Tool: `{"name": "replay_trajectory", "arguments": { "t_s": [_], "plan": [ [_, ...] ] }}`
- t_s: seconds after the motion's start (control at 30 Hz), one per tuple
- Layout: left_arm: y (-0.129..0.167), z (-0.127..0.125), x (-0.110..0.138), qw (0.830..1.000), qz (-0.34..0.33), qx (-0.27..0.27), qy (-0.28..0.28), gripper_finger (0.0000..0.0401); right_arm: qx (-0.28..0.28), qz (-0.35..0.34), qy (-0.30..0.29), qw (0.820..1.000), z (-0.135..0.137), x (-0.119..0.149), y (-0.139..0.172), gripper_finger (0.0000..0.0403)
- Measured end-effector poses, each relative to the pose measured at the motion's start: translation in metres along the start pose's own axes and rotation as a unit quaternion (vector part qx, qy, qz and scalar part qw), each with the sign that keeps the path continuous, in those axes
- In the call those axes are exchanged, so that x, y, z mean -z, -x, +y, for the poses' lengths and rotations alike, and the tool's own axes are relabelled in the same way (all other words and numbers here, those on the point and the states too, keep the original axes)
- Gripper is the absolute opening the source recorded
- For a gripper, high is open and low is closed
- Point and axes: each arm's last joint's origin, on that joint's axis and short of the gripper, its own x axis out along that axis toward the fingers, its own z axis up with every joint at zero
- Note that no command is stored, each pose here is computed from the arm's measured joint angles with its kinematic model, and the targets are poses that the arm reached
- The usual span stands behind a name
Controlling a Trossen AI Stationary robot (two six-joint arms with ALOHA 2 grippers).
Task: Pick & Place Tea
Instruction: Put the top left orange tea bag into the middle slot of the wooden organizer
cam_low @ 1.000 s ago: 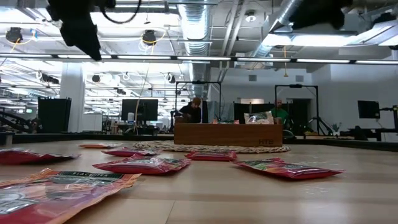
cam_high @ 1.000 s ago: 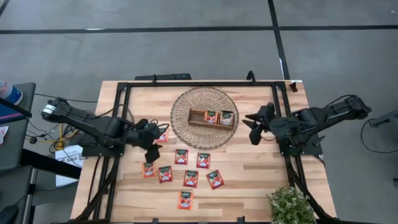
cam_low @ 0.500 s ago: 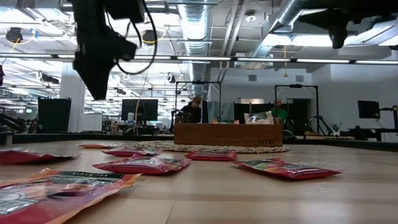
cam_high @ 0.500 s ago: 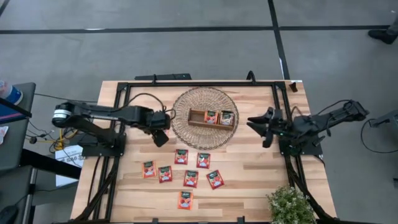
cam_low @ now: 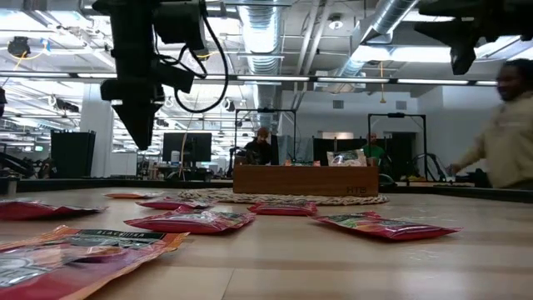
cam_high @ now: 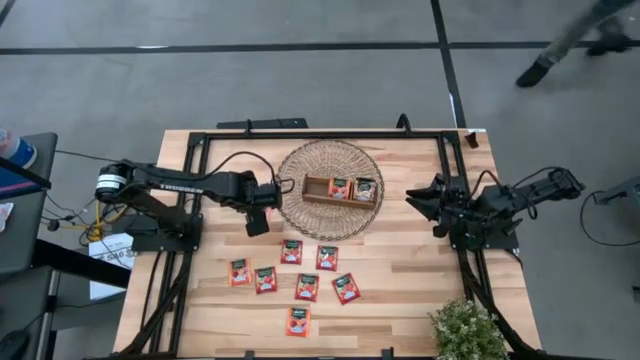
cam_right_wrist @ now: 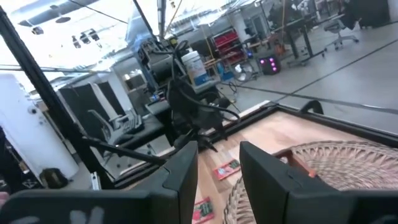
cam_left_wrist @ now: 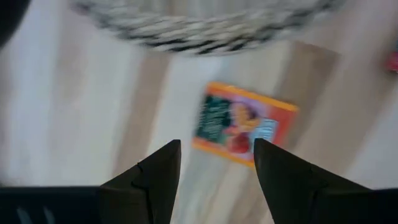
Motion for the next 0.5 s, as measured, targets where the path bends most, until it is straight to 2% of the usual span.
{"name": "replay_trajectory", "arguments": {
  "t_s": [0.2, 0.4, 0.5],
  "plan": [
    [-0.004, 0.012, -0.004, 0.996, 0.006, 0.082, -0.026, 0.0196, -0.009, 0.011, 0.001, 1.0, -0.003, 0.008, 0.001, 0.0111],
    [-0.011, 0.039, -0.006, 0.994, 0.006, 0.108, 0.0, 0.0196, -0.054, 0.026, -0.001, 0.998, 0.0, 0.009, 0.002, 0.0111],
    [-0.012, 0.044, -0.008, 0.993, -0.007, 0.119, -0.005, 0.0196, -0.063, 0.026, -0.003, 0.998, 0.0, 0.009, 0.002, 0.0111]
  ]
}}
